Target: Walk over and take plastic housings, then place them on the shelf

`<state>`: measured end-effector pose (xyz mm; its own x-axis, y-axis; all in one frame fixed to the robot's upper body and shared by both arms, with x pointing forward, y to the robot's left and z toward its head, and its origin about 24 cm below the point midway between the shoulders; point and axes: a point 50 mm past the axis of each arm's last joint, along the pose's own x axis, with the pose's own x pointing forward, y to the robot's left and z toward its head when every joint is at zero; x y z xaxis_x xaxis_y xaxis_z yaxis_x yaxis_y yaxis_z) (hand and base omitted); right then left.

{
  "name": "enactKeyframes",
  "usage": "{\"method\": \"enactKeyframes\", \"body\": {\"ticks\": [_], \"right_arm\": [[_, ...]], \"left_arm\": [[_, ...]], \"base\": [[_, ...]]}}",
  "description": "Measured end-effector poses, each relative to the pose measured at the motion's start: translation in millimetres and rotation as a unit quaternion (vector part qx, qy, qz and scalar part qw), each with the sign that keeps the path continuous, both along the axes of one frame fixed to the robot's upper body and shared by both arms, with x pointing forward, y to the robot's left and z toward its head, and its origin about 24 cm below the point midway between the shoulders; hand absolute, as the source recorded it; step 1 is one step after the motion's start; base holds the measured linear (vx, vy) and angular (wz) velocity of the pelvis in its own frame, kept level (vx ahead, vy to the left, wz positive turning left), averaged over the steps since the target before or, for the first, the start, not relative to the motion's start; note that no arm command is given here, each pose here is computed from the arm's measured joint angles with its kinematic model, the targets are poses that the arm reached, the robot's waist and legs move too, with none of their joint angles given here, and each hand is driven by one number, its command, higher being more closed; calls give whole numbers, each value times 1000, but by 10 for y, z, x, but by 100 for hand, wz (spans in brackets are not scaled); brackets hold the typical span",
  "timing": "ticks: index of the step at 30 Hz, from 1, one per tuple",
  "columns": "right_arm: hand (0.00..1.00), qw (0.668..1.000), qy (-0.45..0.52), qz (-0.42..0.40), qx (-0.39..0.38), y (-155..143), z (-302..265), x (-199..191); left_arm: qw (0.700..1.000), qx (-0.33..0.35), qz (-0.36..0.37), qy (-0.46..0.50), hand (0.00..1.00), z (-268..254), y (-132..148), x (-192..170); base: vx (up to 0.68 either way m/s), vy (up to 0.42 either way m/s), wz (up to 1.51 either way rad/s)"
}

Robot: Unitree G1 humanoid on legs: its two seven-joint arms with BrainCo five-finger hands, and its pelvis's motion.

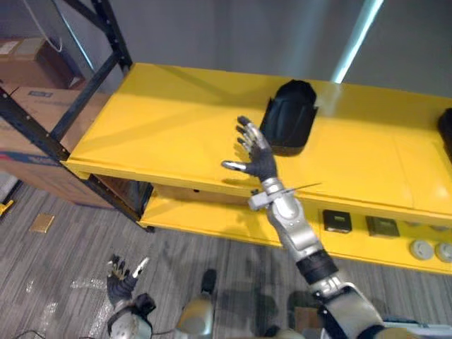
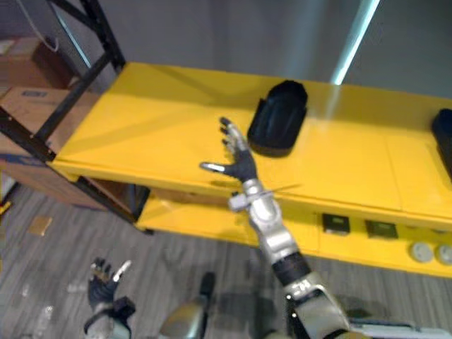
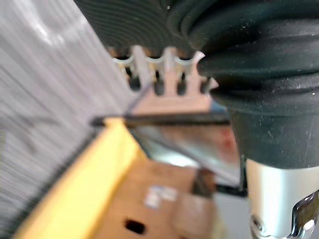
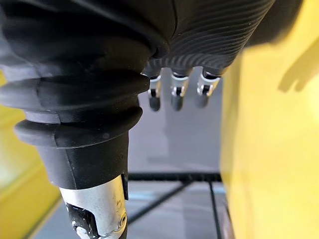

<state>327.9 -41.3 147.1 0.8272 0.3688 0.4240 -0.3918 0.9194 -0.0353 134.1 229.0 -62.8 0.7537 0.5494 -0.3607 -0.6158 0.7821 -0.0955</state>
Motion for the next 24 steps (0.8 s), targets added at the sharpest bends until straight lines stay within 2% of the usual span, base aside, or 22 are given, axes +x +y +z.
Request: {"method": "enactKeyframes", "body": {"ticks": [9,18,24], "right_arm": [[0,999,-8,-38,-8,114,246,189],[0,983,2,-177,-42,-36,316,419],[0,969,-16,-244,-20,-195,539,524]], "left_arm": [[996,-28,-83,17,0,-158,-246,46],[984,-67,-162,11,0,-199,-544,80],[979,-85,-183,14,0,-238,-632,104]], "base": [[-9,-51,16],[-27,-69,13],[-26,-69,5]]}}
